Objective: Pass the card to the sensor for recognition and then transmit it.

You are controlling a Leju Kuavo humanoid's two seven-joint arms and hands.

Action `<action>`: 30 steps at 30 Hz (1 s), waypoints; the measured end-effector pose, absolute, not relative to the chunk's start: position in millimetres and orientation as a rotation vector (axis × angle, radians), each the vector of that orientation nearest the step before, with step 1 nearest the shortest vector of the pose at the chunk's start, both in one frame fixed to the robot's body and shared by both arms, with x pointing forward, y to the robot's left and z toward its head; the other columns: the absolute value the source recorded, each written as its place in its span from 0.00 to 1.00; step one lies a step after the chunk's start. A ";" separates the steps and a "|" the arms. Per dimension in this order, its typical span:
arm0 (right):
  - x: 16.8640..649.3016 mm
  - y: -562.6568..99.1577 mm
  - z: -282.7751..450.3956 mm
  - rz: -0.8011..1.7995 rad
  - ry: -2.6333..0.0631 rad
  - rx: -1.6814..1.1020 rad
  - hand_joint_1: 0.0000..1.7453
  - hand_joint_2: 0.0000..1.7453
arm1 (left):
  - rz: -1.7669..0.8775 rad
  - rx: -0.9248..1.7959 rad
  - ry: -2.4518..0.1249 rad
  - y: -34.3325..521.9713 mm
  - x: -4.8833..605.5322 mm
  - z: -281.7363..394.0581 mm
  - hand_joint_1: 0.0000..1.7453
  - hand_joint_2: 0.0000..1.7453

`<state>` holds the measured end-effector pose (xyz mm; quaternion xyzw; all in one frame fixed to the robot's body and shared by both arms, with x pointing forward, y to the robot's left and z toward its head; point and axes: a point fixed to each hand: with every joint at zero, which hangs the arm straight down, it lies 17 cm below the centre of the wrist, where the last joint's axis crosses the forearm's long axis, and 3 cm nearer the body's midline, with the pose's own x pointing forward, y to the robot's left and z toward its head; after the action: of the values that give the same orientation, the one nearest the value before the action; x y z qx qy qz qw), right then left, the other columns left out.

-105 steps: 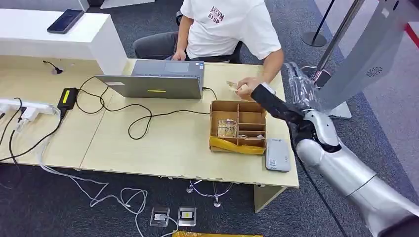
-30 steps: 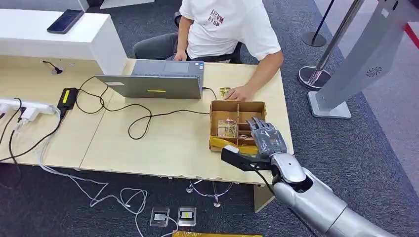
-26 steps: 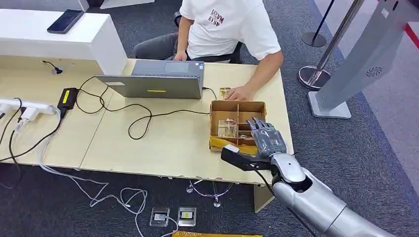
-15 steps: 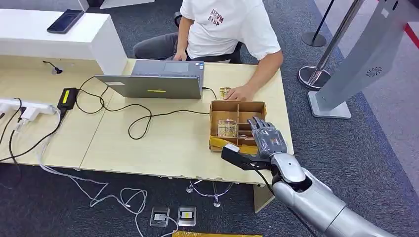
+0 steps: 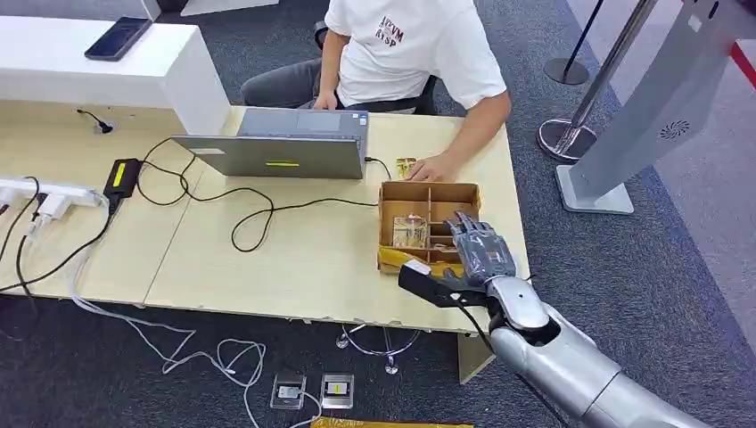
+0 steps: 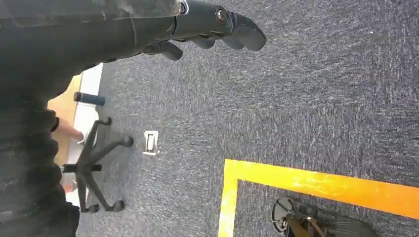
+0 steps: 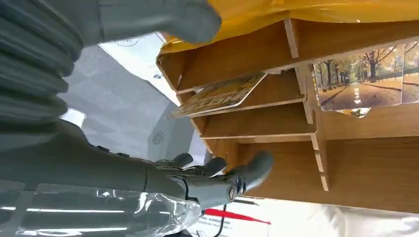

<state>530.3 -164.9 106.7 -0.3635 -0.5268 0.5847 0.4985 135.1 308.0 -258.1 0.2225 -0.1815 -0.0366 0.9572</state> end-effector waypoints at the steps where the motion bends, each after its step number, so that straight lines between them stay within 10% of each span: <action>1: 530.5 -165.5 106.2 1.415 -1.272 -0.880 0.88 1.00 | -0.074 0.452 -0.368 308.0 135.1 -258.1 0.00 1.00; 30: 538.0 -161.8 121.5 1.354 -1.355 -0.898 1.00 1.00 | -0.067 0.450 -0.376 307.8 136.1 -257.7 0.00 1.00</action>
<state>538.0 -161.8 121.5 -0.3699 -0.5581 0.5577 0.4906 136.1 307.8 -257.7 0.2217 -0.1851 -0.0332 0.9568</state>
